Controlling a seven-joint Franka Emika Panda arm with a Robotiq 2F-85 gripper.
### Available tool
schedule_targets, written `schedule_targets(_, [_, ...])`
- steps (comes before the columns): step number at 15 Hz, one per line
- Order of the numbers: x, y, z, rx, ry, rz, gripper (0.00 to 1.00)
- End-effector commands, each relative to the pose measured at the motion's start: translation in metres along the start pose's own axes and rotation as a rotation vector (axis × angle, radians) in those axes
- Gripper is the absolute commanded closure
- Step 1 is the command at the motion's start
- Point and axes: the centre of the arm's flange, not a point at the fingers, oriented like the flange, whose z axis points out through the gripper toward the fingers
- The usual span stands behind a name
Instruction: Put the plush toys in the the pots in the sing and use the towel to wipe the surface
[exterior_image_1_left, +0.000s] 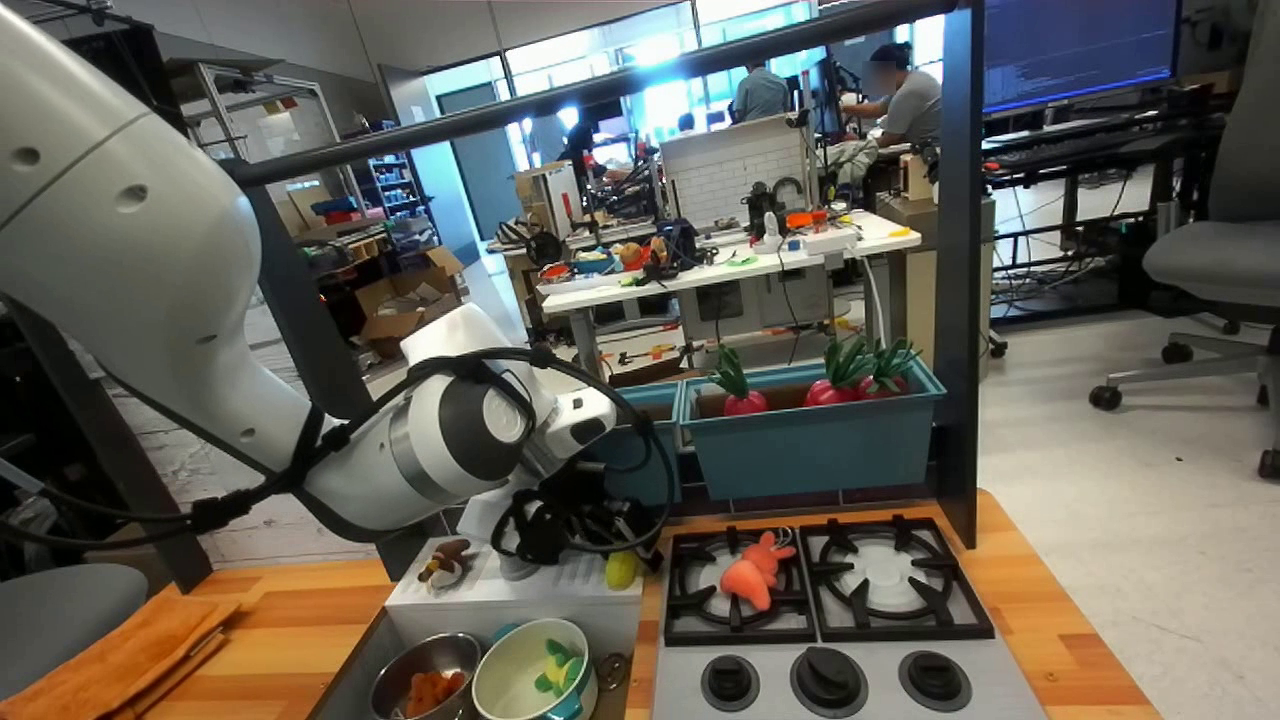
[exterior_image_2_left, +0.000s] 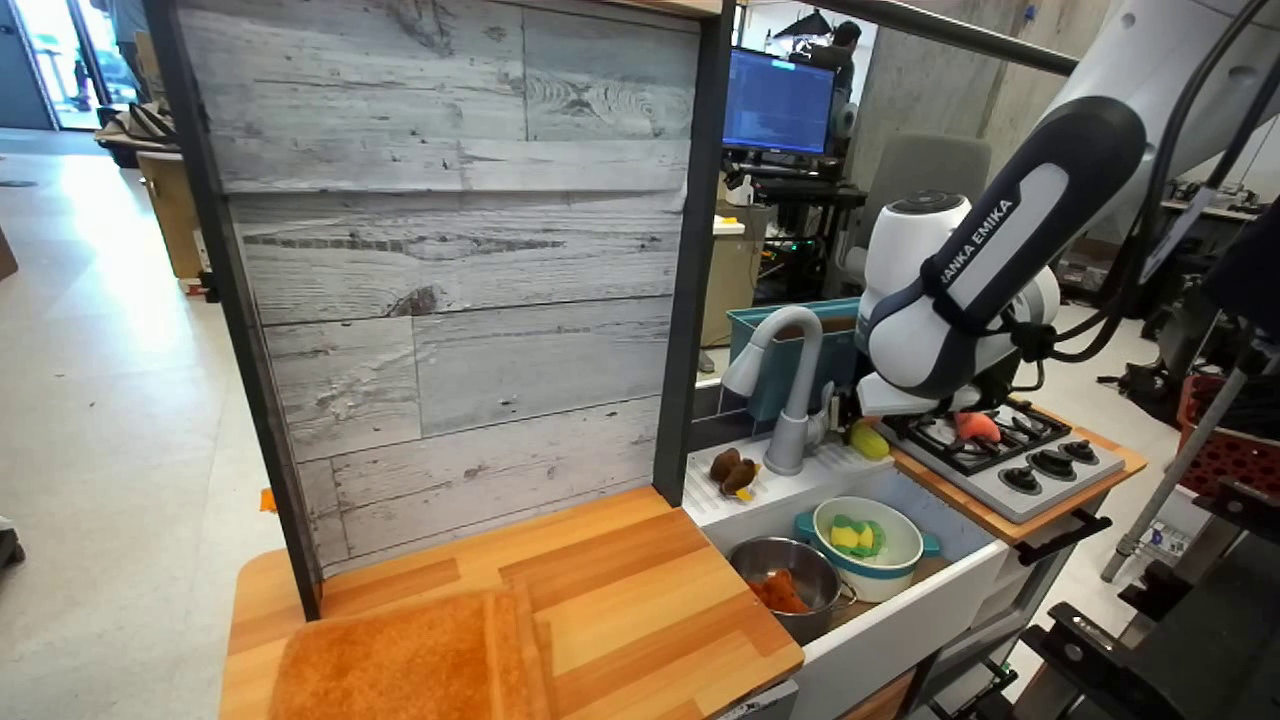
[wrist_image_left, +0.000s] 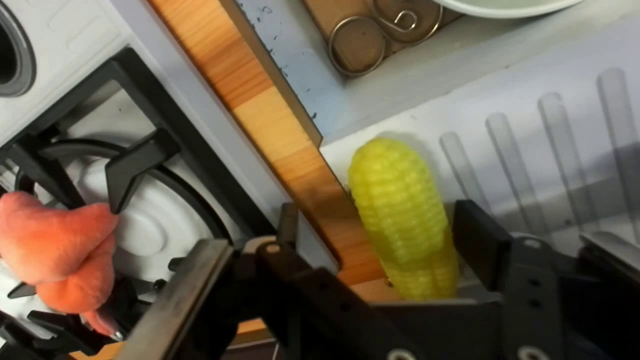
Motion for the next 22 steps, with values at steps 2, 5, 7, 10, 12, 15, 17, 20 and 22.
schedule_targets(2, [0.004, -0.025, 0.012, 0.032, 0.003, -0.026, 0.59])
schedule_targets(5, [-0.004, -0.027, 0.008, 0.042, 0.003, -0.052, 0.81])
schedule_targets(7, [-0.015, -0.031, -0.004, 0.066, 0.007, -0.096, 0.88])
schedule_targets(10, [-0.046, -0.042, -0.027, 0.128, 0.014, -0.200, 0.92])
schedule_targets(12, [-0.065, -0.041, -0.033, 0.148, 0.032, -0.254, 0.95])
schedule_targets(15, [-0.096, -0.040, -0.044, 0.198, 0.042, -0.353, 0.94])
schedule_targets(17, [-0.129, -0.064, -0.063, 0.267, 0.050, -0.436, 0.94])
schedule_targets(20, [-0.186, -0.101, -0.084, 0.350, 0.005, -0.551, 0.94])
schedule_targets(22, [-0.211, -0.127, -0.082, 0.374, -0.035, -0.600, 0.94])
